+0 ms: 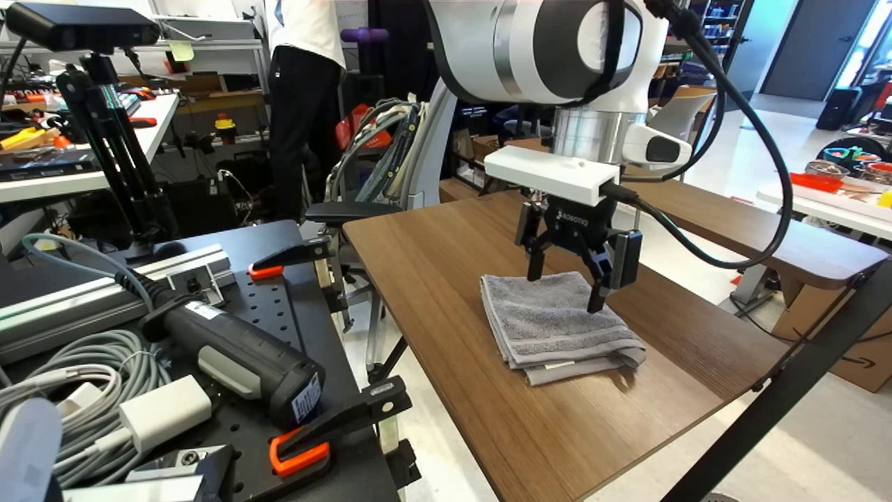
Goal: Wipe the table with the towel
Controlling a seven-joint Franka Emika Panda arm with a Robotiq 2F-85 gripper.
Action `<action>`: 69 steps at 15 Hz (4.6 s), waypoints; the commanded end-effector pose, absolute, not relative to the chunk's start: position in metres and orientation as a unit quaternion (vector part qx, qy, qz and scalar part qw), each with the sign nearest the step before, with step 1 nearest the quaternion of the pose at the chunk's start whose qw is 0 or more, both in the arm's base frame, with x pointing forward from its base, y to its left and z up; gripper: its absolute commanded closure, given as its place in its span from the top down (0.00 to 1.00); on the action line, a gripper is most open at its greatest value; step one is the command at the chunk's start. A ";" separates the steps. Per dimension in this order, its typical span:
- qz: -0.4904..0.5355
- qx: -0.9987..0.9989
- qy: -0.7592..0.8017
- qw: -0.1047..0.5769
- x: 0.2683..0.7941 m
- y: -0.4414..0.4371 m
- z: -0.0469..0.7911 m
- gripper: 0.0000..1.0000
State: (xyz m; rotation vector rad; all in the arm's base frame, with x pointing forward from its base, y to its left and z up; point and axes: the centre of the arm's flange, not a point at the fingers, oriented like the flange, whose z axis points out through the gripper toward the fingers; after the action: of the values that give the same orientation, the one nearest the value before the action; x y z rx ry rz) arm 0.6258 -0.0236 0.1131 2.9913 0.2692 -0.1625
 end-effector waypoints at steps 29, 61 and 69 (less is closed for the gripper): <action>-0.043 0.981 0.162 0.102 0.660 0.124 0.018 1.00; -0.012 0.997 0.071 -0.001 0.627 0.221 0.032 1.00; -0.011 1.000 0.018 0.017 0.666 0.147 0.035 1.00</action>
State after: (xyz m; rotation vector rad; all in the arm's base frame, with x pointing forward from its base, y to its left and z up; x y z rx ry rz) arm 0.6426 0.1795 0.0463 3.1143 0.1397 -0.0190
